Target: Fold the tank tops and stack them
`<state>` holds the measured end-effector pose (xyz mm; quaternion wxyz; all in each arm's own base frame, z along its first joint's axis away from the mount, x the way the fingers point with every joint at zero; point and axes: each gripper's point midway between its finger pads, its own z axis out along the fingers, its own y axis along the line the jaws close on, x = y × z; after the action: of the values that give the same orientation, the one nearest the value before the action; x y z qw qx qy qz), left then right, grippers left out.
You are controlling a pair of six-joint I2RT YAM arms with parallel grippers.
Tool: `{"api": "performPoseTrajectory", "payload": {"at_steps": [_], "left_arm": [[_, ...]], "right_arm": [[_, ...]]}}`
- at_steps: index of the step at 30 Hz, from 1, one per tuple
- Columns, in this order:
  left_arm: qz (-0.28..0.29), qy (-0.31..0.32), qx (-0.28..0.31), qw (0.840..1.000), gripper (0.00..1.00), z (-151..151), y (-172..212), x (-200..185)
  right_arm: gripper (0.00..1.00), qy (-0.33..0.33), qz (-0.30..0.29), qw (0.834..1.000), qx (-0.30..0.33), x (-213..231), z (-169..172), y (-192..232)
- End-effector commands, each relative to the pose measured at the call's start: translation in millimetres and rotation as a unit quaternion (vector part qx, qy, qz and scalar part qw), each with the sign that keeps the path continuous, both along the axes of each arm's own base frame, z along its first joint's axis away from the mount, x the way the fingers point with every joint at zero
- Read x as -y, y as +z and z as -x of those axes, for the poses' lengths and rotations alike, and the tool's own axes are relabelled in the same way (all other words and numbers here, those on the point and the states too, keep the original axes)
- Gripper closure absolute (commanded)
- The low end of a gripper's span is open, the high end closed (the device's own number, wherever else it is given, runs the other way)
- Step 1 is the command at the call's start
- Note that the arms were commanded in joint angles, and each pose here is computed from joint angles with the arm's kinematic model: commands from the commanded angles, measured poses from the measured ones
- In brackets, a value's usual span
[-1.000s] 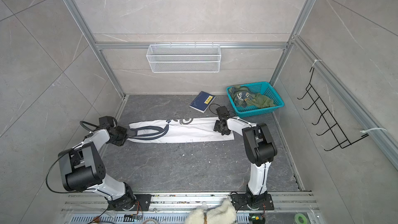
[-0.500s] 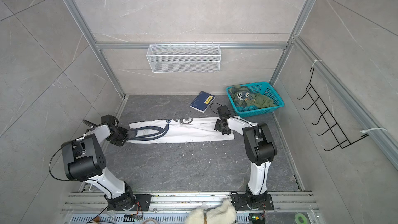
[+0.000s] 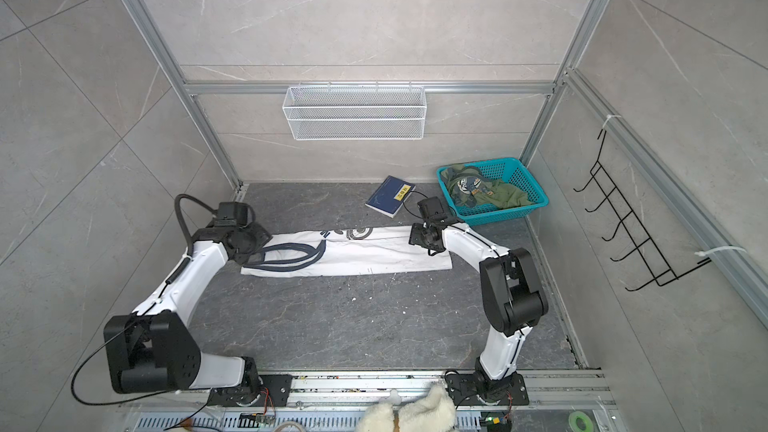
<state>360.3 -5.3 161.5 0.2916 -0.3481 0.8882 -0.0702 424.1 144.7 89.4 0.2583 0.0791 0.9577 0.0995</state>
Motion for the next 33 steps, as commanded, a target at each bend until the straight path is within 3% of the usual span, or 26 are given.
{"api": "performPoseTrajectory", "payload": {"at_steps": [1, 5, 10, 23, 27, 33], "left_arm": [[0.006, -0.055, -0.014, 0.998, 0.27, 10, -11, 58], [0.041, -0.136, -0.025, 0.990, 0.27, 7, -37, 137], [0.048, -0.150, -0.070, 0.985, 0.27, 6, -86, 159], [0.010, -0.100, -0.146, 0.984, 0.28, 19, -160, 97], [0.016, -0.088, -0.144, 0.985, 0.28, 19, -160, 65], [-0.023, -0.111, -0.133, 0.985, 0.28, -4, -136, 39]], "right_arm": [[0.31, 0.023, -0.006, 1.000, -0.004, -14, 3, 9], [0.30, 0.037, -0.027, 0.999, -0.014, -37, 1, 3], [0.31, 0.026, -0.008, 0.998, -0.051, -36, -6, -20], [0.31, -0.021, 0.099, 0.987, -0.126, 10, -2, -63], [0.31, -0.026, 0.098, 0.984, -0.148, 13, 12, -76], [0.31, -0.034, 0.068, 0.983, -0.164, 9, 40, -84]]}}
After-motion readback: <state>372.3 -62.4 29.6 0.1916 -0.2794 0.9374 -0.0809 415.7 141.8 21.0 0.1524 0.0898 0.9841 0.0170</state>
